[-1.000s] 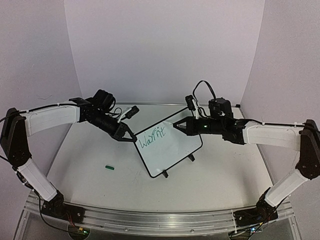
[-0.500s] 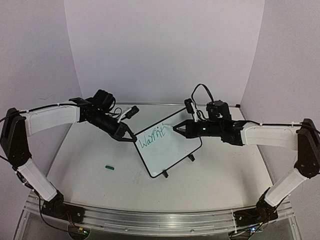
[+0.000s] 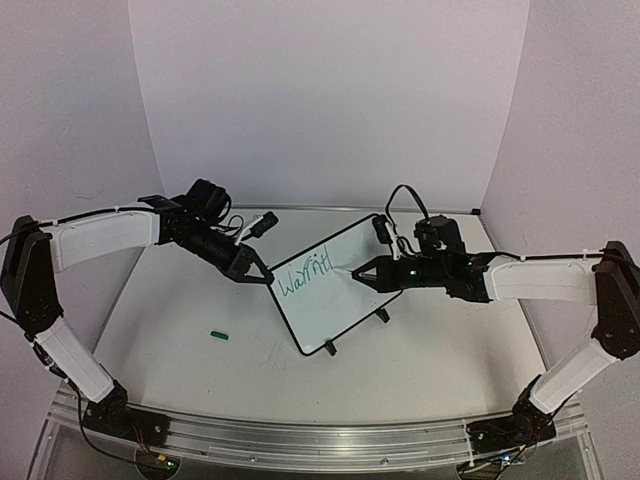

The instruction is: Write a sentence on the whiteboard

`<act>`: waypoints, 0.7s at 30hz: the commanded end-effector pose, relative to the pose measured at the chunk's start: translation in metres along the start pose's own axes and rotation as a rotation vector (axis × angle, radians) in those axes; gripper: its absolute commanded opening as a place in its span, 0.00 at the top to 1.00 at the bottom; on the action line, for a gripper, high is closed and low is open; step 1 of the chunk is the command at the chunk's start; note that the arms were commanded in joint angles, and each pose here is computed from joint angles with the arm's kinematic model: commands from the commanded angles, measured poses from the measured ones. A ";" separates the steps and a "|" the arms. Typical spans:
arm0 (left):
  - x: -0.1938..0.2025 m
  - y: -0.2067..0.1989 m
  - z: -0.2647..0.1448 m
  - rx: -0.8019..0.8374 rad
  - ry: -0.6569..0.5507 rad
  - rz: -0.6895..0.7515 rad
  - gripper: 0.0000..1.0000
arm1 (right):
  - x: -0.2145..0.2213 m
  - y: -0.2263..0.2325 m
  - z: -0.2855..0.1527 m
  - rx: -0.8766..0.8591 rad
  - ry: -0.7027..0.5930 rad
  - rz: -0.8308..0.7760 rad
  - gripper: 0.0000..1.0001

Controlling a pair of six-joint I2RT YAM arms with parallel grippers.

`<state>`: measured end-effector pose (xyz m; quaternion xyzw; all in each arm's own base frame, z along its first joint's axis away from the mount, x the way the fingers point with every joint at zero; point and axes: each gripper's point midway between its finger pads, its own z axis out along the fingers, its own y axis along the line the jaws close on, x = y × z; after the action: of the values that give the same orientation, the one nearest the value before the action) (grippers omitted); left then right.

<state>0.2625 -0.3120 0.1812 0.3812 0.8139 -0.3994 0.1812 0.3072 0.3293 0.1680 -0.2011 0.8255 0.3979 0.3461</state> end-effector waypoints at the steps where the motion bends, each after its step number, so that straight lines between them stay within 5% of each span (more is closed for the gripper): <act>1: 0.009 -0.008 0.010 0.018 0.051 0.046 1.00 | -0.019 0.008 -0.006 -0.016 -0.061 -0.010 1.00; 21: 0.008 -0.009 0.008 0.014 0.048 0.050 1.00 | -0.041 0.013 0.003 -0.031 -0.108 -0.023 1.00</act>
<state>0.2623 -0.3122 0.1812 0.3837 0.8127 -0.3988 0.1822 0.3161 0.3367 0.1887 -0.1984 0.8091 0.4127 0.3683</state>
